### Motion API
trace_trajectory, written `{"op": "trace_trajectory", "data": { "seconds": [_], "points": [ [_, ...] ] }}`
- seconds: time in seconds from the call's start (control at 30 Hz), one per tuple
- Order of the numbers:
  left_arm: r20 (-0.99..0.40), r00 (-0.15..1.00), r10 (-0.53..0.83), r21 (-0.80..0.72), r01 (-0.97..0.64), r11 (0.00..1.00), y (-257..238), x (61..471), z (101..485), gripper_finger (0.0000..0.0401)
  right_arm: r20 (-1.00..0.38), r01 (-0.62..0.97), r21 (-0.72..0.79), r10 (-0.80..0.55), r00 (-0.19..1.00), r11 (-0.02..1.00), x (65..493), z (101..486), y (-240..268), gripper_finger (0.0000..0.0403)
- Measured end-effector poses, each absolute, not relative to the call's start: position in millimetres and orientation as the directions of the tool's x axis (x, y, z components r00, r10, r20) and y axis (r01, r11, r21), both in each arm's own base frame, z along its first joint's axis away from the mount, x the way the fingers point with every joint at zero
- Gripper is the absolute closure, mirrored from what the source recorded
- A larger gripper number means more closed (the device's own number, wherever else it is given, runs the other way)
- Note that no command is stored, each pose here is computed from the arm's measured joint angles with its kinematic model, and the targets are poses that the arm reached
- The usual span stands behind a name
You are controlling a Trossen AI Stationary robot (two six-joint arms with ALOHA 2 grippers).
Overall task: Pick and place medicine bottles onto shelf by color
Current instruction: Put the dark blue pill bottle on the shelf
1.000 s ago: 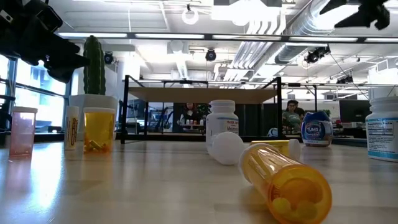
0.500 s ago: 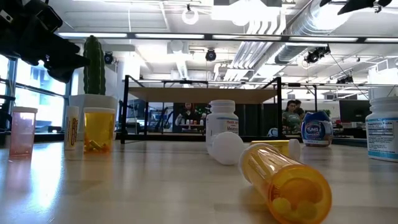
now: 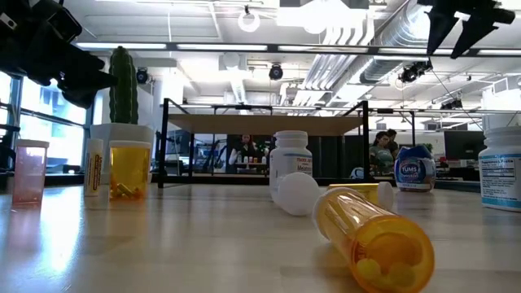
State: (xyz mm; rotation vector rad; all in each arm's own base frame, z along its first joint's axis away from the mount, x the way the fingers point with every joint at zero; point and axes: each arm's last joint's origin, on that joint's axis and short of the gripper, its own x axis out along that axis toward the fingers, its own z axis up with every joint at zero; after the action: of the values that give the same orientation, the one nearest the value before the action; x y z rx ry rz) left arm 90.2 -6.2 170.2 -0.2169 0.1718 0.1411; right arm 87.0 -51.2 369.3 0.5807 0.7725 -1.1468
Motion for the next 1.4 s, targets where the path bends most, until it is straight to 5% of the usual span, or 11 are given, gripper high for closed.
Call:
{"op": "trace_trajectory", "data": {
  "seconds": [0.9,1.4],
  "points": [
    [-0.184,0.976,0.120,-0.334,-0.177,0.926,-6.2,90.2,170.2,0.0224,-0.980,0.992,0.057,-0.185,0.077,0.113,116.6,315.7,-172.3,0.0112],
    [-0.184,0.976,0.120,-0.336,-0.177,0.925,-6.2,90.2,170.3,0.0224,-0.998,0.963,0.060,0.031,0.054,0.264,145.5,267.9,-208.6,0.0112]
  ]
}}
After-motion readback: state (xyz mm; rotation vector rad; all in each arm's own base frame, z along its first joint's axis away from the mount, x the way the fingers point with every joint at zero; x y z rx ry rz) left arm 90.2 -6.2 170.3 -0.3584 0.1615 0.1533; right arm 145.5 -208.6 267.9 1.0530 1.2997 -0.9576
